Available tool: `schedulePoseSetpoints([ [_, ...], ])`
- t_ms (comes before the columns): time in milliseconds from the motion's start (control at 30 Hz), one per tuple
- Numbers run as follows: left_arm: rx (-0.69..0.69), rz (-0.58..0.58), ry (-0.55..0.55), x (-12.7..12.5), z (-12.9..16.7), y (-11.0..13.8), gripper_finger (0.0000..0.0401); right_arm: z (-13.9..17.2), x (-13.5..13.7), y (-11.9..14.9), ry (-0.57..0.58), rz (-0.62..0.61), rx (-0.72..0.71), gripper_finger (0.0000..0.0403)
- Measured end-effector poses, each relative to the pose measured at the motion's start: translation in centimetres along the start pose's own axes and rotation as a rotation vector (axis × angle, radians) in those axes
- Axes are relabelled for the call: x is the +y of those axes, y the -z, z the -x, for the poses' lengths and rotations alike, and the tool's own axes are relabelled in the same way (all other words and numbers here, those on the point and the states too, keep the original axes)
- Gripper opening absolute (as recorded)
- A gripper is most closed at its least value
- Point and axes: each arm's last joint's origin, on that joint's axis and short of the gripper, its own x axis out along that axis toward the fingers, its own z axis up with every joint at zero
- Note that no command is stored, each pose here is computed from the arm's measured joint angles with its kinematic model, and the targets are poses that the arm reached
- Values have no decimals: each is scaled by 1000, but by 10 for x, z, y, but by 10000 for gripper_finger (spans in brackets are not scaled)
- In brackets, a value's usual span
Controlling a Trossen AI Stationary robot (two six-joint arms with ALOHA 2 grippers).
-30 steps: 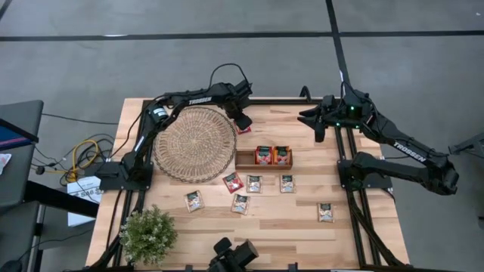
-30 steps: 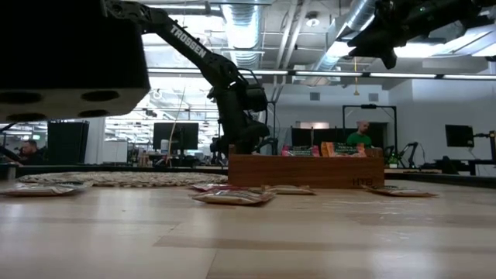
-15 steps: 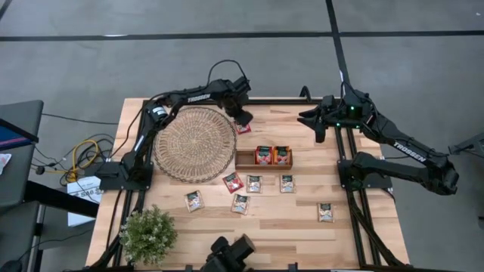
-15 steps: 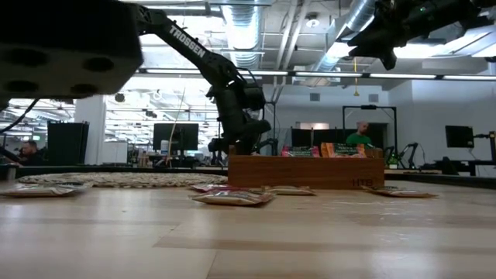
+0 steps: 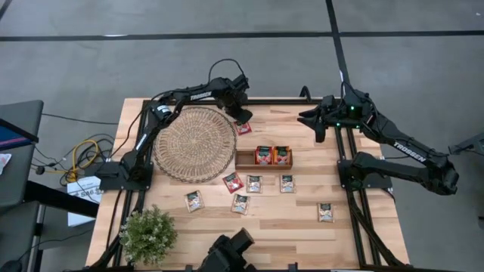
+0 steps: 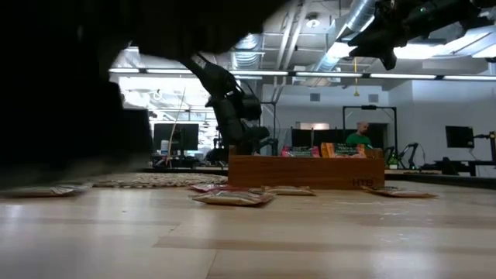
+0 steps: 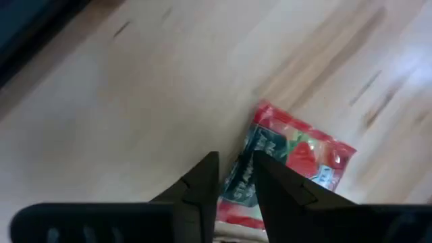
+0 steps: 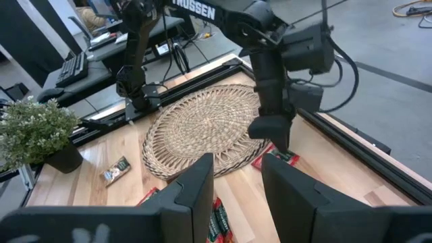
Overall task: Pick & Place Tea
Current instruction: Put the red tea bag into the middle section of the wooden organizer
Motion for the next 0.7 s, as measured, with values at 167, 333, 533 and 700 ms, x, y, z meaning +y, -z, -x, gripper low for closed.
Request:
schedulePoseSetpoints([
  [167, 56, -30, 2, 0, -1, -12, 85, 0, 0, 0, 3, -31, 0, 118],
  [333, 113, -62, -40, -3, -2, -17, 85, 0, 0, 0, 2, -34, 1, 118],
  [533, 149, -114, -72, -5, -4, -14, 85, 0, 0, 0, 3, -34, 0, 118],
  [700, 153, -129, -99, -8, -5, -13, 84, 0, 0, 0, 3, -35, 0, 118],
])
